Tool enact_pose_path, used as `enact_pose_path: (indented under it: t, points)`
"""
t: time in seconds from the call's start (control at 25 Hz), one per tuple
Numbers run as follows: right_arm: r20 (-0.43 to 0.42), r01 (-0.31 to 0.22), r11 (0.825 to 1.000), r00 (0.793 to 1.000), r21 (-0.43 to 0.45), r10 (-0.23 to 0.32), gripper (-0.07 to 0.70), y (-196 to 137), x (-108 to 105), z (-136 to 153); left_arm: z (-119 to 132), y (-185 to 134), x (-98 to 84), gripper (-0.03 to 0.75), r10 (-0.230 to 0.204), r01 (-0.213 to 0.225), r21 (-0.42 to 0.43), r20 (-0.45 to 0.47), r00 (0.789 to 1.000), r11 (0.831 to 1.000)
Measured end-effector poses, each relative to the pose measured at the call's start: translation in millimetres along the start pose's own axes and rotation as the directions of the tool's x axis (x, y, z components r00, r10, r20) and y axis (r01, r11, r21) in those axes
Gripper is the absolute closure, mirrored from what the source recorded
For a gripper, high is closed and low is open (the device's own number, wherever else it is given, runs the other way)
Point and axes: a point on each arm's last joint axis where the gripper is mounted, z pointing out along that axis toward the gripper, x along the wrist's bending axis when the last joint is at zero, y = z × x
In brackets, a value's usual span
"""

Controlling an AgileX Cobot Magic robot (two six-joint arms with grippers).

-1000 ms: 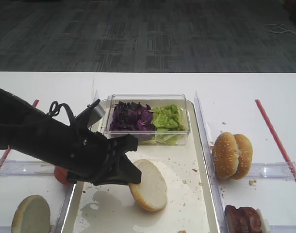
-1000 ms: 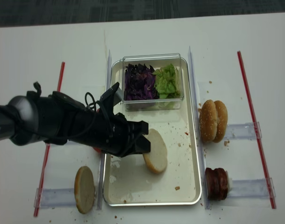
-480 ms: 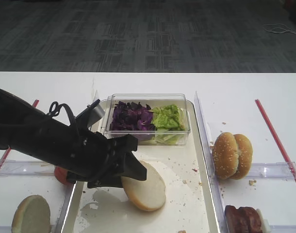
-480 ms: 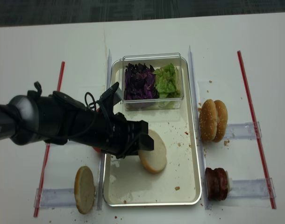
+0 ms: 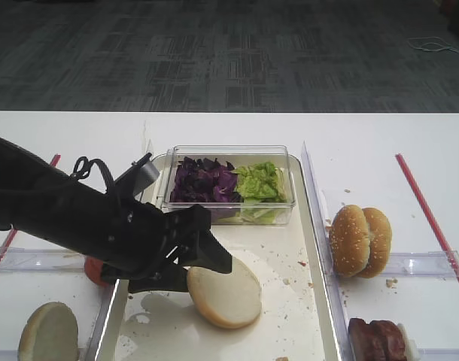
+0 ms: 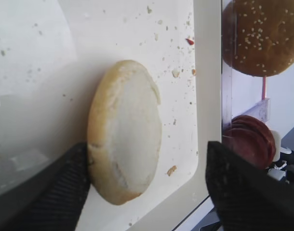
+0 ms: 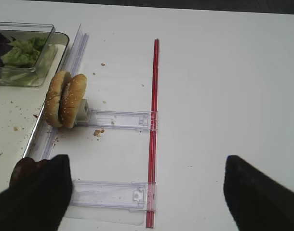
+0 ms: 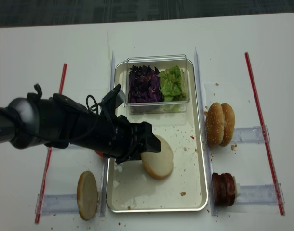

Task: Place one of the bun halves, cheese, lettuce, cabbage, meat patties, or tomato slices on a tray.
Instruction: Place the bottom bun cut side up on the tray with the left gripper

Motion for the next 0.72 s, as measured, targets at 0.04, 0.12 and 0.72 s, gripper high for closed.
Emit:
enact_pose_path:
  t: [0.04, 0.12, 0.72]
  points:
    - [0.000, 0.000, 1.000, 1.000, 0.000, 0.000, -0.032, 0.0, 0.0, 0.0, -0.7, 0.8, 0.8, 0.218, -0.003, 0.003, -0.003, -0.001, 1.000, 1.000]
    - [0.000, 0.000, 1.000, 1.000, 0.000, 0.000, -0.032, 0.0, 0.0, 0.0, -4.8, 3.2, 1.3, 0.218, -0.007, 0.007, -0.019, 0.001, 1.000, 1.000]
    - [0.000, 0.000, 1.000, 1.000, 0.000, 0.000, -0.032, 0.0, 0.0, 0.0, -42.7, 1.6, -27.9, 0.218, 0.082, -0.074, -0.098, 0.082, 0.993, 0.992]
